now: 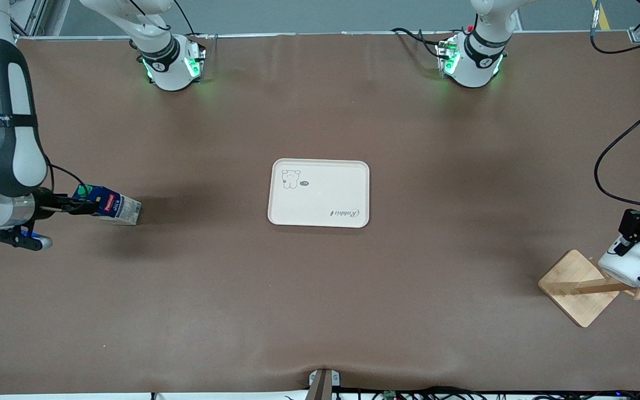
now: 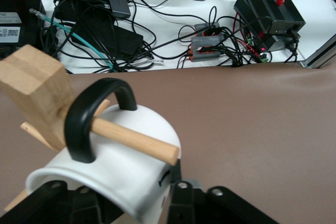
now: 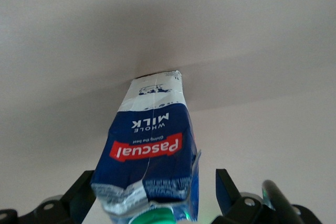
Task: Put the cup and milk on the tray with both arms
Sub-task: 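Lift the milk carton toward the tray while the left gripper lifts the mug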
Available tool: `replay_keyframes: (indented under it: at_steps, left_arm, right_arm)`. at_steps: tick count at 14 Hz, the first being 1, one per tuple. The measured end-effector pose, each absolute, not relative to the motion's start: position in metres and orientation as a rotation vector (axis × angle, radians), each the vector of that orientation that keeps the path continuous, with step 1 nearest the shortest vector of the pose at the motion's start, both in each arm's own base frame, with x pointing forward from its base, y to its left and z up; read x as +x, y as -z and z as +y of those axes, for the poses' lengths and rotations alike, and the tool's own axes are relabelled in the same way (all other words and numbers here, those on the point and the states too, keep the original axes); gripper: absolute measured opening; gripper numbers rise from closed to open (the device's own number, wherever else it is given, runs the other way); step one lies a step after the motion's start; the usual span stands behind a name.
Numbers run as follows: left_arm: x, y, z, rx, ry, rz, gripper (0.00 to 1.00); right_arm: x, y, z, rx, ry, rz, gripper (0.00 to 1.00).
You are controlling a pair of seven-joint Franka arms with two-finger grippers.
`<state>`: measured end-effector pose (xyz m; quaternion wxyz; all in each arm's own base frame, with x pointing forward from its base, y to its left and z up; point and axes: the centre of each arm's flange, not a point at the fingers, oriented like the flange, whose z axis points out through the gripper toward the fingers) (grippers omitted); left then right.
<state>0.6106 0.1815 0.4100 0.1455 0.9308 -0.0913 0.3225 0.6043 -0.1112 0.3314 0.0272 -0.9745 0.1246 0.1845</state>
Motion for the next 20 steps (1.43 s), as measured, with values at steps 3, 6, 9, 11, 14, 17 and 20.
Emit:
replay_keyframes:
  at_steps: [3, 6, 9, 11, 14, 17, 20]
  left_arm:
    - [0.611, -0.409, 0.173, 2.672, -0.918, -0.287, 0.12]
    - [0.606, -0.404, 0.170, 2.673, -0.907, -0.337, 0.07]
    - [0.598, -0.411, 0.165, 2.680, -0.921, -0.362, 0.07]
    - [0.590, -0.416, 0.157, 2.676, -0.916, -0.378, 0.07]
    - [0.581, -0.425, 0.146, 2.643, -0.885, -0.413, 0.07]
    - [0.575, -0.425, 0.137, 2.613, -0.842, -0.440, 0.07]
    - [0.571, -0.413, 0.119, 2.590, -0.777, -0.435, 0.07]
  right_arm:
    - [0.599, -0.317, -0.112, -3.029, -0.478, 0.396, 0.91]
    - [0.596, -0.323, -0.111, -3.027, -0.448, 0.398, 0.68]
    - [0.598, -0.329, -0.108, -3.015, -0.419, 0.396, 0.60]
    - [0.602, -0.339, -0.103, -3.014, -0.403, 0.377, 0.60]
    - [0.609, -0.363, -0.066, -2.983, -0.448, 0.292, 0.60]
    - [0.615, -0.389, 0.003, -2.973, -0.507, 0.157, 0.60]
    - [0.612, -0.409, 0.087, -2.997, -0.542, 0.202, 0.60]
